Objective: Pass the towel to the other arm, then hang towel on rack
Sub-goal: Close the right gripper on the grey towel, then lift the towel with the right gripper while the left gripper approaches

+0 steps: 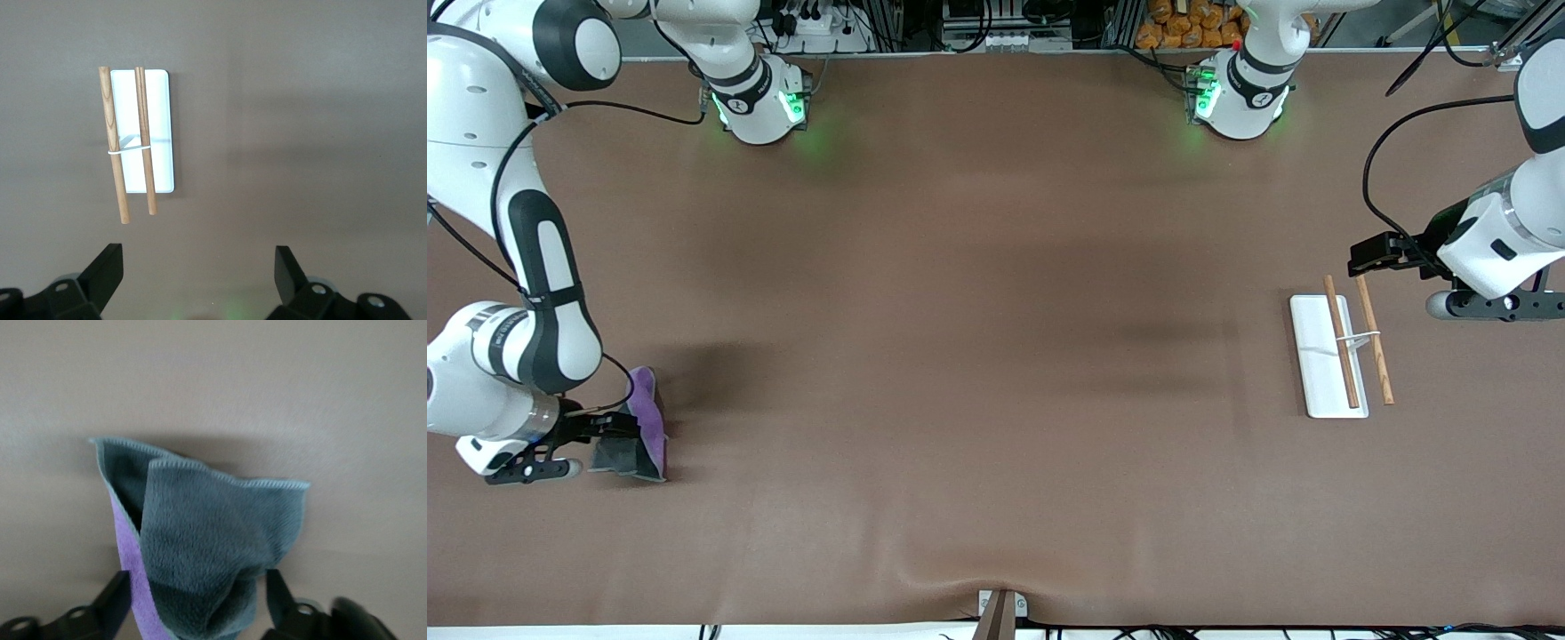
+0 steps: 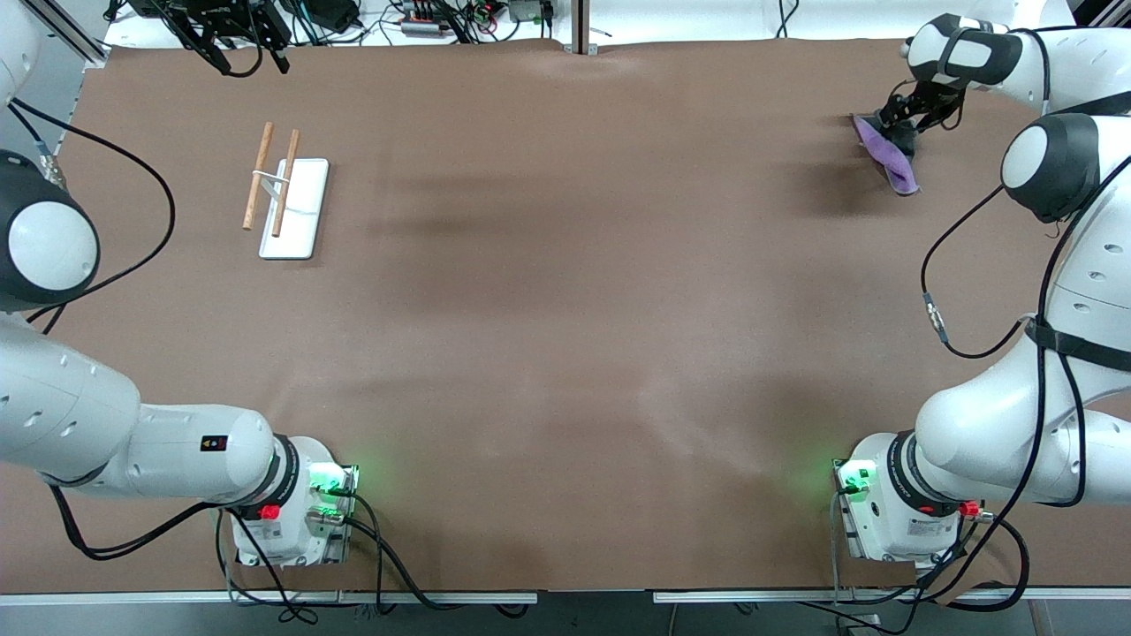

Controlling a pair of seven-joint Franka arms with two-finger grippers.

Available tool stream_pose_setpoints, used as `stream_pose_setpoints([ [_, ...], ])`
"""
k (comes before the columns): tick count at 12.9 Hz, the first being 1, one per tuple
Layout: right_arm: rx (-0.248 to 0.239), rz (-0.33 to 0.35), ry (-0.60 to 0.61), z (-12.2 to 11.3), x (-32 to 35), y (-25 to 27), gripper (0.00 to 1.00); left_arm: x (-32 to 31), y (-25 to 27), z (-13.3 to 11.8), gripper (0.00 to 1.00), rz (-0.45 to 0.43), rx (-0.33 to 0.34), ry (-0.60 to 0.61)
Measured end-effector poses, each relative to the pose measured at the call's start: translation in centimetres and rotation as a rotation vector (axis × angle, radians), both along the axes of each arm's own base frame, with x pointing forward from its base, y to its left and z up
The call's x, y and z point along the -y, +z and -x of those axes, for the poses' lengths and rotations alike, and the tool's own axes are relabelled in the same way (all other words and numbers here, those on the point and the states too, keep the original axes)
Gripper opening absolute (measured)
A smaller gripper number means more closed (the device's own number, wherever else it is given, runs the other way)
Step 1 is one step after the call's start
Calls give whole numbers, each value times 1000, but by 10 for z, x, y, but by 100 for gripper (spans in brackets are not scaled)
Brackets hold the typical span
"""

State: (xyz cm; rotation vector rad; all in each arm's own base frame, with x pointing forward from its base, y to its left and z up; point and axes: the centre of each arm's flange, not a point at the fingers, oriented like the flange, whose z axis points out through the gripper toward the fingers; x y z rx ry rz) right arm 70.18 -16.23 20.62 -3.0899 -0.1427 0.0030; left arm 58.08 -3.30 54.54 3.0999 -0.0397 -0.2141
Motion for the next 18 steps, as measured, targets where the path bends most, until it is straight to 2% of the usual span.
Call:
stream_pose_setpoints([
  [5,-3,-19,-17,2,0,-3,19,0,-5,-2,100,0,-4,0],
  [6,-1,-19,-16,2,0,-2,9,2,-6,-3,100,0,-4,-2],
  [7,3,-20,-13,1,-2,0,4,3,-8,-3,100,1,-5,-4],
  [10,30,-27,23,-9,-19,20,4,2,-11,-5,100,0,-11,-3],
  [12,55,-34,89,-22,-62,60,4,2,-13,-5,100,1,-13,-4],
  [15,137,-34,229,-31,-162,145,4,4,-15,-6,100,1,-14,-6],
  [18,193,-44,386,-18,-278,193,4,4,-15,-7,100,1,-9,-6],
])
